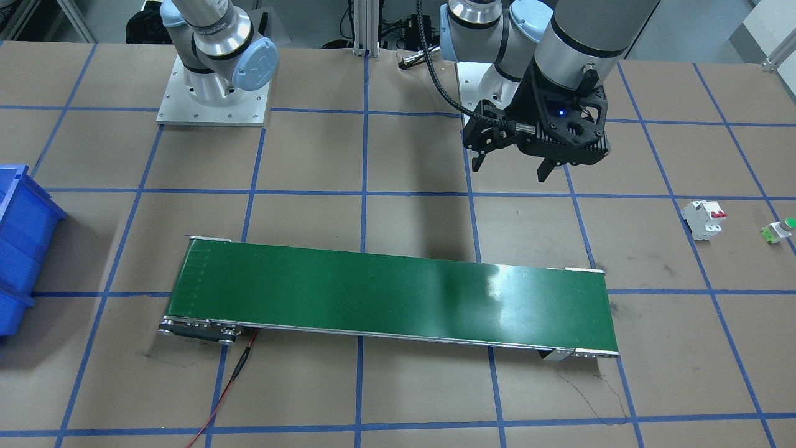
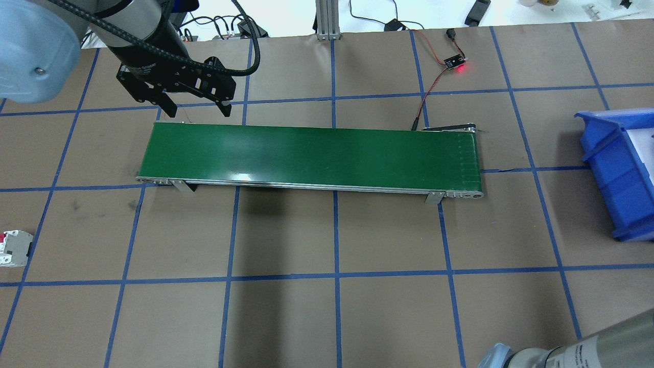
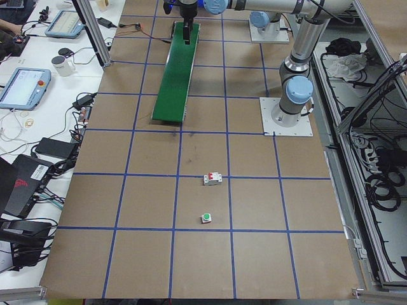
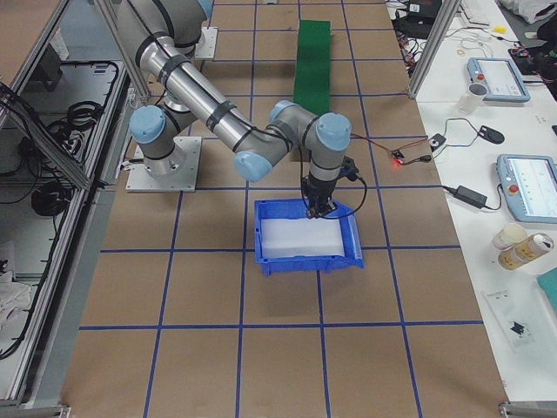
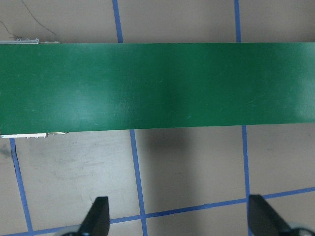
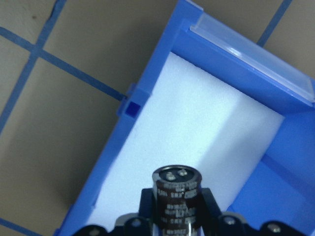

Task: Move capacitor from left to right
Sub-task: 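Carry the capacitor with the right gripper to the blue bin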

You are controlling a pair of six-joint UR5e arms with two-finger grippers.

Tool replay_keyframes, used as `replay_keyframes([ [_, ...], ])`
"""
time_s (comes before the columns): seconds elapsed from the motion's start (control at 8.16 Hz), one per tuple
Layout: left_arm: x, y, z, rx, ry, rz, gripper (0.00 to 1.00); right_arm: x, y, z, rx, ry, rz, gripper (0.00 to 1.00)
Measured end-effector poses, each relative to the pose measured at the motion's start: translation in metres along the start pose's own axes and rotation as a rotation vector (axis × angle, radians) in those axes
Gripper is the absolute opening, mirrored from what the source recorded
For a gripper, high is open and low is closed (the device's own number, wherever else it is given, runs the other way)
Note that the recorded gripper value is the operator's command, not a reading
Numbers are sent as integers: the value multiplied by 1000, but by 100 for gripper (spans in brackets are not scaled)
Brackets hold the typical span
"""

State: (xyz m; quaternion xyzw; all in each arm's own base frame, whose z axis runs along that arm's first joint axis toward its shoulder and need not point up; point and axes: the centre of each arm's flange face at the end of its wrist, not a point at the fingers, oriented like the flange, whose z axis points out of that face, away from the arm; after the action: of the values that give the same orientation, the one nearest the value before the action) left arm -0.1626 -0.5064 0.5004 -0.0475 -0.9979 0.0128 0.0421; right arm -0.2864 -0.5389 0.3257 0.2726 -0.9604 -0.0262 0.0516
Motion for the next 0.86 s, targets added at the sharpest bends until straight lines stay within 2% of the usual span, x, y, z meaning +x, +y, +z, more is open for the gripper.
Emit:
replay_keyframes([
  [0.12, 0, 0, 0, 0, 0, 0, 100, 14, 9, 29, 3, -19, -27, 26],
  [0.25, 0, 0, 0, 0, 0, 1, 100, 21, 12, 56, 0, -42, -45, 72],
  [0.37, 0, 0, 0, 0, -1, 1, 100, 25, 13, 73, -1, -50, -52, 100],
  [0.61, -1, 0, 1, -4, 0, 1, 100, 27, 13, 81, -4, -50, -59, 100],
  [0.86, -1, 1, 0, -6, 0, 1, 100, 21, 15, 51, 8, -29, -72, 100],
])
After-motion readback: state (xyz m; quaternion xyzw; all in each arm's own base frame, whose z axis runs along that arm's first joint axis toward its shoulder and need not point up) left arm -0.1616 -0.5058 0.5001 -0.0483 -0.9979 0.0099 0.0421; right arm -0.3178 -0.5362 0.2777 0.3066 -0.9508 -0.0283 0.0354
